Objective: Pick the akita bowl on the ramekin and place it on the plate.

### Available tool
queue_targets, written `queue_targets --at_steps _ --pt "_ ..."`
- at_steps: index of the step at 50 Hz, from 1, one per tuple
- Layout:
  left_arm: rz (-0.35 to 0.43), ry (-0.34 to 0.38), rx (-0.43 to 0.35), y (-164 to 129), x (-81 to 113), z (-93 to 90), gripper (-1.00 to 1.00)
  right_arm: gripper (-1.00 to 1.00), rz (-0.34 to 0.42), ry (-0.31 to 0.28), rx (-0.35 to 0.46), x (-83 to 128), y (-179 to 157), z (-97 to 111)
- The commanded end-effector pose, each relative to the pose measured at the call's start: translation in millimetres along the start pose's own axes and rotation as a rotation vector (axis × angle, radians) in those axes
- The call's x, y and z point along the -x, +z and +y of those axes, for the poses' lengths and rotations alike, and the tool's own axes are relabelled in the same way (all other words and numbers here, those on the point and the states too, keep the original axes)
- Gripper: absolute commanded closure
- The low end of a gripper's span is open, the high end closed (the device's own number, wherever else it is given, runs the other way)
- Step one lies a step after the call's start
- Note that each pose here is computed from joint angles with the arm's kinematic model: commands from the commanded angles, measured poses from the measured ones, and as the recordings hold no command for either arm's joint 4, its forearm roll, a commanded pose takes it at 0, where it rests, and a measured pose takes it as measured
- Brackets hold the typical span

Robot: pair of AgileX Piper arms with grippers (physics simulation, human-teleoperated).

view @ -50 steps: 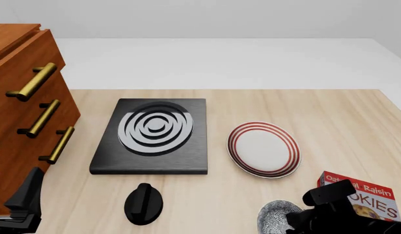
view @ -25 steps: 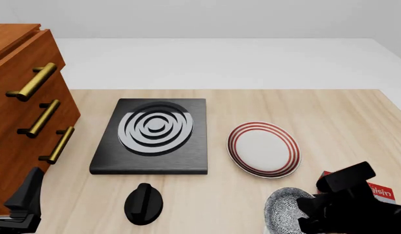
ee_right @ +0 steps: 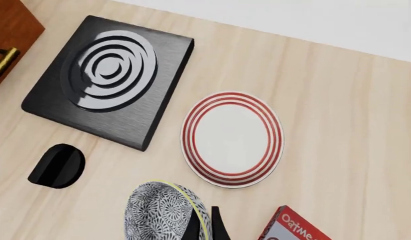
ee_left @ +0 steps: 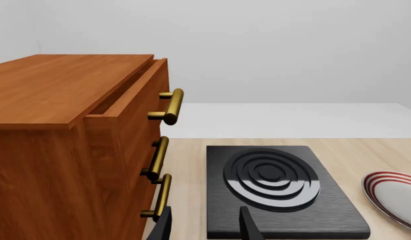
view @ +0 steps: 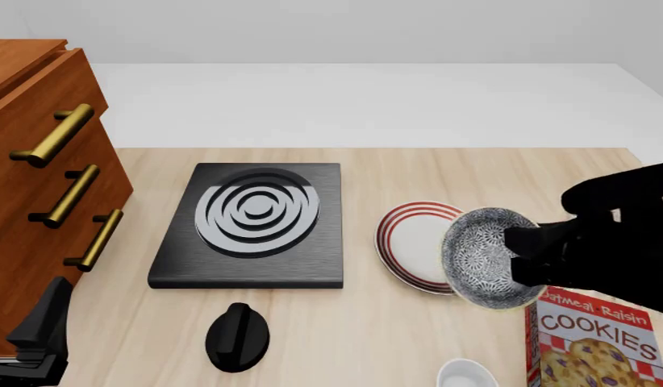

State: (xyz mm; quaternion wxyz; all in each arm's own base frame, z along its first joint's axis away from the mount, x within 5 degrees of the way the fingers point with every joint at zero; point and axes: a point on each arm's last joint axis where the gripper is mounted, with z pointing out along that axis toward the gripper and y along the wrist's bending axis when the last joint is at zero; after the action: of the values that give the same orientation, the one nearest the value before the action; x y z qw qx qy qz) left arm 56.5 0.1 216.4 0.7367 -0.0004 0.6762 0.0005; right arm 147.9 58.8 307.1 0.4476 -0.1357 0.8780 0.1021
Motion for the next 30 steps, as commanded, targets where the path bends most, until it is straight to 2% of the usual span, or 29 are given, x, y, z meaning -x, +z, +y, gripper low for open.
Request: queue_targets --at_steps 1,8,12,16,18,19,30 --pt "0.000 0.000 0.000 0.4 -0.7 0.0 -1.00 1.00 -0.115 0.079 -0.020 32.2 7.2 -4.6" --pt "0.000 0.000 0.000 0.6 -1.2 0.0 -1.00 1.00 -0.127 0.111 -0.045 36.6 23.8 -11.2" --pt "0.000 0.000 0.000 0.7 -1.1 0.0 -1.00 1.00 -0.146 0.164 -0.054 38.4 35.6 -15.3" --pt "0.000 0.000 0.000 0.5 -0.6 0.0 -1.00 1.00 -0.157 0.183 -0.052 40.3 46.1 -16.2" --pt "0.000 0.000 0.000 0.8 -1.3 0.0 -1.00 1.00 -0.151 0.225 -0.048 36.5 55.5 -16.4" --pt "0.000 0.000 0.000 0.6 -0.8 0.0 -1.00 1.00 -0.150 0.220 -0.050 35.5 58.9 -17.0" --pt "0.000 0.000 0.000 0.9 -0.6 0.0 -1.00 1.00 -0.140 0.379 -0.064 21.7 100.1 -26.6"
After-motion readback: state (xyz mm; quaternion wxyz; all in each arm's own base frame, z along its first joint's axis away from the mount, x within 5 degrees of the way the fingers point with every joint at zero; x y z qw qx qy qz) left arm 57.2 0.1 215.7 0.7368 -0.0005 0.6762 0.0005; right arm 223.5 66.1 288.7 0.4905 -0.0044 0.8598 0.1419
